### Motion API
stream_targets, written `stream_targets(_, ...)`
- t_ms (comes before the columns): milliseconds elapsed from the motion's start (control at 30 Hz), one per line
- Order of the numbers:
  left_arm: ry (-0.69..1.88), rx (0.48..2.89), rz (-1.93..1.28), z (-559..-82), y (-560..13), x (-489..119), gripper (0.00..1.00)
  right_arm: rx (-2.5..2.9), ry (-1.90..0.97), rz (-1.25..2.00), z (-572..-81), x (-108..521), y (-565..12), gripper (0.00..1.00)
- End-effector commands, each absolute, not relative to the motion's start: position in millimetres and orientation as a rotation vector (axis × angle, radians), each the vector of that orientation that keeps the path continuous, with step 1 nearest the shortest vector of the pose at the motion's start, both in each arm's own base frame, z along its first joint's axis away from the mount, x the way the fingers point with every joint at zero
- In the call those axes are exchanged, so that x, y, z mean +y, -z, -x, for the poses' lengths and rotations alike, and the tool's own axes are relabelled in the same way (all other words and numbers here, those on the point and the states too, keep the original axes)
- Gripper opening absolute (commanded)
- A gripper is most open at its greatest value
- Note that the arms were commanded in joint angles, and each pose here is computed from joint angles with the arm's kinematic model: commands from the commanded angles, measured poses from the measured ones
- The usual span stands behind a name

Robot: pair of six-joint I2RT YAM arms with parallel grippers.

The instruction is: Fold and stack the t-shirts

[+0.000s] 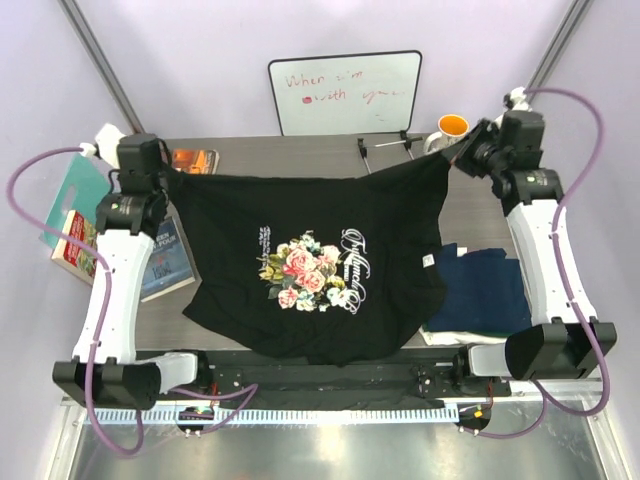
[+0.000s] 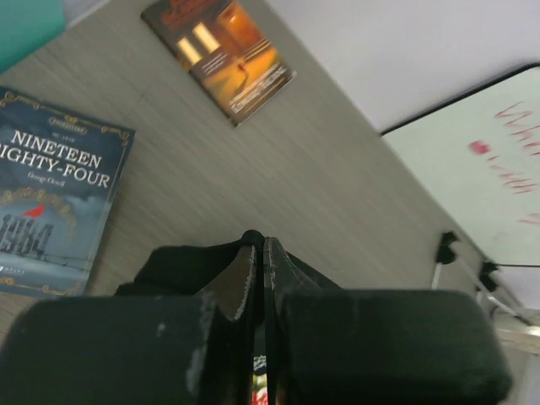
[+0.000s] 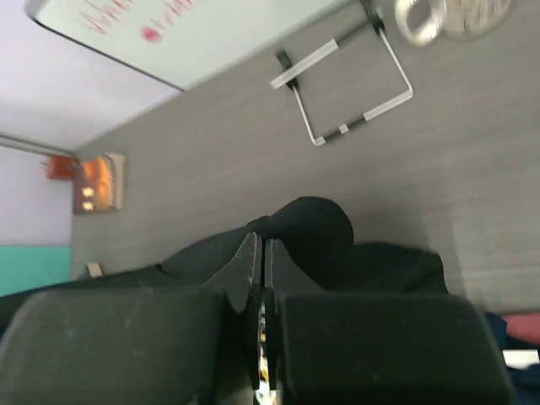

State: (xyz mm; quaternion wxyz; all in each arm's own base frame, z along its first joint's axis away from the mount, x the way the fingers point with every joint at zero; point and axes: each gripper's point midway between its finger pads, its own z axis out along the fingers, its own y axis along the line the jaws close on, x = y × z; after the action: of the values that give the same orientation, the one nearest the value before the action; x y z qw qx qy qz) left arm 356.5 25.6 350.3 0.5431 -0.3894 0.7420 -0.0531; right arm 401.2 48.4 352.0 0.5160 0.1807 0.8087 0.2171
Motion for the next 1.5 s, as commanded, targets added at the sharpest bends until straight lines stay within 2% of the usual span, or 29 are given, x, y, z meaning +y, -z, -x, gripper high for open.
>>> stream_targets(0,0.077,1.682,0.902,-384.5,-349.8,36.1,0.00,1.846,-0.535,-0.375,-421.8,50.4,-350.5,0.01)
stream_targets(200,0.055,1.773,0.838,-441.5,-315.0,30.7,0.00,1.910,-0.504,-0.363,-469.7,48.5,-302.0,0.01)
stream_targets(467,0.015,1.967,0.836,-516.6,-222.0,31.7,0.00,1.970,-0.510,-0.335,-536.2,51.5,-257.3,0.01)
stream_targets(500,0.021,1.950,0.835,-523.9,-227.3,31.9,0.00,1.994,-0.506,-0.342,-545.5,51.1,-242.0,0.01)
stream_targets(633,0.001,1.969,0.868,-552.1,-213.5,50.4,0.00,1.983,-0.515,-0.335,-578.1,52.2,-237.5,0.01)
stream_targets(667,-0.002,2.012,0.871,-561.3,-192.1,49.2,0.00,1.990,-0.520,-0.335,-584.2,53.0,-232.2,0.01)
stream_targets(700,0.018,1.985,0.873,-572.1,-204.9,52.9,0.00,1.989,-0.527,-0.333,-588.8,54.0,-232.0,0.01)
stream_targets(800,0.044,2.013,0.883,-589.2,-190.5,52.9,0.00,1.973,-0.544,-0.327,-606.7,55.9,-231.8,0.01)
stream_targets(1067,0.099,2.086,0.889,-603.2,-158.6,46.0,0.00,1.982,-0.629,-0.335,-629.7,66.8,-212.2,0.01)
stream_targets(1467,0.191,2.230,0.851,-587.8,-147.6,25.9,0.00,2.015,-0.738,-0.274,-608.6,85.0,-226.2,0.01)
